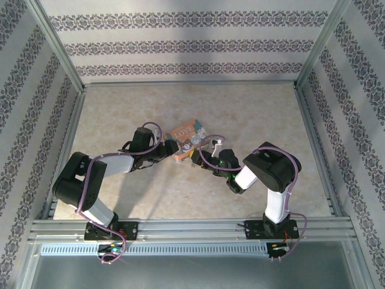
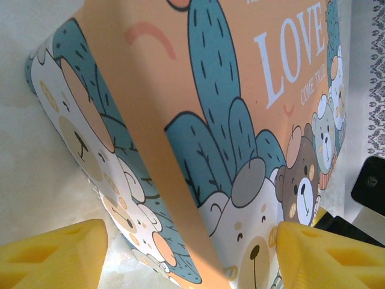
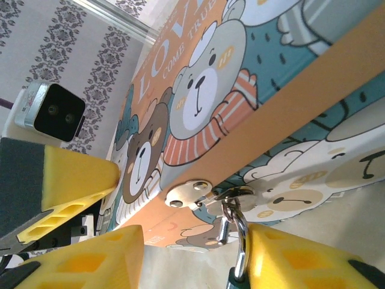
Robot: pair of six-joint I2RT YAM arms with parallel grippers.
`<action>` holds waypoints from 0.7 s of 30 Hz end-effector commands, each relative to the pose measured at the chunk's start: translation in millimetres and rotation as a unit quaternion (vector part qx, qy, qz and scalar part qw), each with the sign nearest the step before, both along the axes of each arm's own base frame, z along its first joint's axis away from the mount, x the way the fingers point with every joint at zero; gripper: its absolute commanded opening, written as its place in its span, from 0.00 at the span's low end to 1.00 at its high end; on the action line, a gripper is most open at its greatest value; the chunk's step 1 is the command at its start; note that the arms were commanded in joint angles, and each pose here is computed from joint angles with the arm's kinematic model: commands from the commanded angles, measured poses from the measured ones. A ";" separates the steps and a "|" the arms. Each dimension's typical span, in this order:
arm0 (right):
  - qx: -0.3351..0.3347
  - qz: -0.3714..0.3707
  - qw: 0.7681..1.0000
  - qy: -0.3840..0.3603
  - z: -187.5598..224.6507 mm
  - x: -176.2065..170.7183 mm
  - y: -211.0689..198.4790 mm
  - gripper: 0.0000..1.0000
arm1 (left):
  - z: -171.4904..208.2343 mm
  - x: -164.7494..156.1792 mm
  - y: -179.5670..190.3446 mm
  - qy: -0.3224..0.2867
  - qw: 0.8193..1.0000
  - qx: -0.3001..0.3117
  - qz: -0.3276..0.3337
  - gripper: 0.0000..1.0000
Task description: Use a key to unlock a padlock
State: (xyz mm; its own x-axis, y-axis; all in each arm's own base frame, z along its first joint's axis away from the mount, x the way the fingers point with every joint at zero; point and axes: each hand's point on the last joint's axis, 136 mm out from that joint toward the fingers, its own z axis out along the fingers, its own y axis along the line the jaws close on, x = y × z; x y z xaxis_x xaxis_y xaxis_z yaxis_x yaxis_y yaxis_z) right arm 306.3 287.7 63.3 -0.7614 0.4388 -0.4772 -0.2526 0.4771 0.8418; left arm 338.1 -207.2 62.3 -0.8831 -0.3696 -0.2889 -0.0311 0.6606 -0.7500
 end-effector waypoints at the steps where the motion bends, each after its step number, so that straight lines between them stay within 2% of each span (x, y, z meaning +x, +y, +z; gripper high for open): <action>1: 0.017 0.015 0.999 -0.024 9.7 -3.5 4.3 0.44 | -31.1 -13.7 10.1 0.046 0.998 0.040 0.005 0.73; 16: 0.012 -0.004 1.000 0.011 -9.9 -2.2 -2.6 0.21 | -32.0 -13.1 10.0 0.046 0.998 0.041 0.006 0.73; 21: 0.015 -0.012 1.000 0.015 -9.8 -0.6 -5.3 0.10 | -34.0 -14.0 10.6 0.049 0.998 0.042 0.006 0.73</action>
